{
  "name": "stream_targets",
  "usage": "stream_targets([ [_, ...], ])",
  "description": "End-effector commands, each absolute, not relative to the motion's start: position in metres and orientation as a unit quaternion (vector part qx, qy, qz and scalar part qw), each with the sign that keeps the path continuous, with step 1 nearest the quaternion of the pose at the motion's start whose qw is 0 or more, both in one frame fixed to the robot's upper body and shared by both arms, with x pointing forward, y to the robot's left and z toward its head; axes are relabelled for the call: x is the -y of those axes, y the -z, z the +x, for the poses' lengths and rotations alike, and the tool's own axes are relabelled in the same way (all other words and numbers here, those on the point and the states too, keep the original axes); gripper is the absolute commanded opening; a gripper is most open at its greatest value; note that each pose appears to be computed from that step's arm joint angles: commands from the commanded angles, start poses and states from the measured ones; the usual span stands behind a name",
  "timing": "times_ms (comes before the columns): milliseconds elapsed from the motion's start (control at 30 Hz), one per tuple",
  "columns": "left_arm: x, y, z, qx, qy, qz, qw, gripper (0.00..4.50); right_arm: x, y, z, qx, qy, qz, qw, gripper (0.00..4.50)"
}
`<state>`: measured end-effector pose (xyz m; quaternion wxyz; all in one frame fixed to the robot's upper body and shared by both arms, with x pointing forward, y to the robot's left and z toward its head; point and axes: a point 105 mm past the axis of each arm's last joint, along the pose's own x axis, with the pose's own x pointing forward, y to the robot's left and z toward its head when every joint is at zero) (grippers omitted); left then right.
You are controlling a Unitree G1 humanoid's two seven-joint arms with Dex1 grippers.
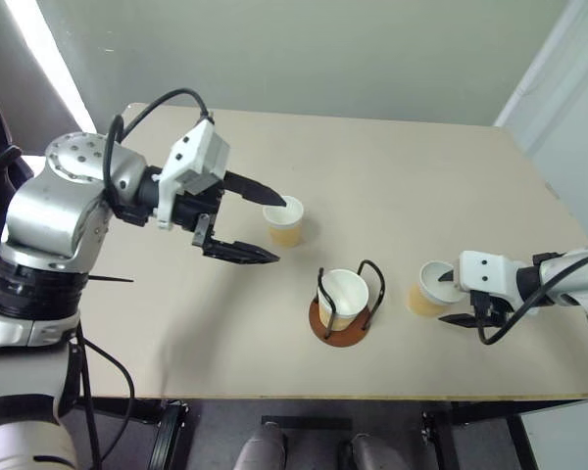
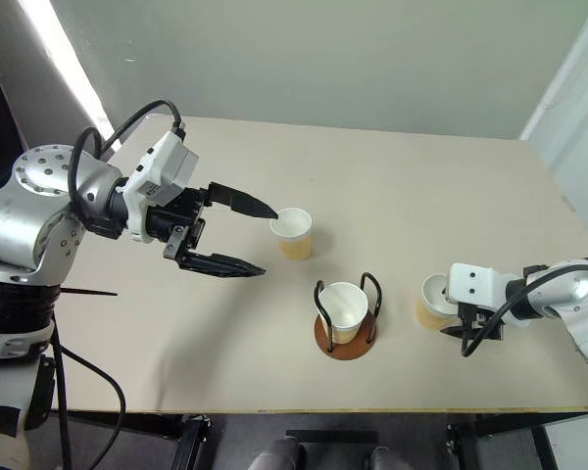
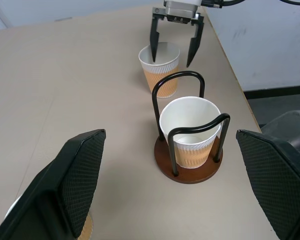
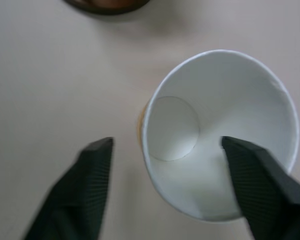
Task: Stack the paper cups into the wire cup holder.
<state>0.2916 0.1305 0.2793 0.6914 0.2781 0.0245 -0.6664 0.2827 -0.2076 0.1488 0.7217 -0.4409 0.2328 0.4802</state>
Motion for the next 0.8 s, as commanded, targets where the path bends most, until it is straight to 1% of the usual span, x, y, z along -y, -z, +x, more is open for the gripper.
stream_targets([
  [33, -0.132, -0.289, 0.287, -0.007, 0.661, 0.294, 0.691, 4.5, 0.209, -0.155, 0.284, -0.224, -0.477, -0.454, 0.718, 1.88],
  [67, -0.132, -0.289, 0.287, -0.007, 0.661, 0.294, 0.691, 4.5, 0.209, -0.155, 0.283, -0.225, -0.478, -0.454, 0.717, 1.46],
  [100, -0.132, -0.289, 0.287, -0.007, 0.661, 0.294, 0.691, 4.5, 0.209, -0.155, 0.282, -0.225, -0.48, -0.453, 0.717, 1.2],
  [133, -0.132, -0.288, 0.287, -0.007, 0.661, 0.294, 0.691, 4.5, 0.208, -0.155, 0.281, -0.226, -0.481, -0.453, 0.716, 0.84],
  [167, -0.132, -0.288, 0.287, -0.008, 0.661, 0.294, 0.691, 4.5, 0.208, -0.155, 0.28, -0.226, -0.482, -0.453, 0.715, 0.38],
  [200, -0.132, -0.288, 0.286, -0.008, 0.661, 0.295, 0.69, 4.5, 0.208, -0.156, 0.28, -0.225, -0.483, -0.453, 0.715, 0.15],
  [233, -0.132, -0.288, 0.286, -0.009, 0.661, 0.296, 0.69, 4.5, 0.208, -0.157, 0.279, -0.224, -0.483, -0.452, 0.715, 0.07],
  [333, -0.133, -0.285, 0.285, -0.016, 0.662, 0.302, 0.686, 4.5, 0.208, -0.164, 0.277, -0.22, -0.485, -0.451, 0.716, 0.07],
  [433, -0.136, -0.281, 0.283, -0.025, 0.664, 0.307, 0.681, 4.5, 0.207, -0.18, 0.273, -0.207, -0.484, -0.458, 0.716, 0.07],
  [500, -0.14, -0.278, 0.282, -0.035, 0.665, 0.313, 0.678, 4.5, 0.201, -0.199, 0.27, -0.185, -0.486, -0.46, 0.72, 0.07],
  [633, -0.15, -0.267, 0.285, -0.057, 0.657, 0.33, 0.675, 4.5, 0.174, -0.261, 0.258, -0.103, -0.501, -0.452, 0.731, 0.07],
  [800, -0.153, -0.262, 0.29, -0.064, 0.656, 0.345, 0.668, 4.5, 0.146, -0.298, 0.245, -0.051, -0.525, -0.454, 0.718, 0.07],
])
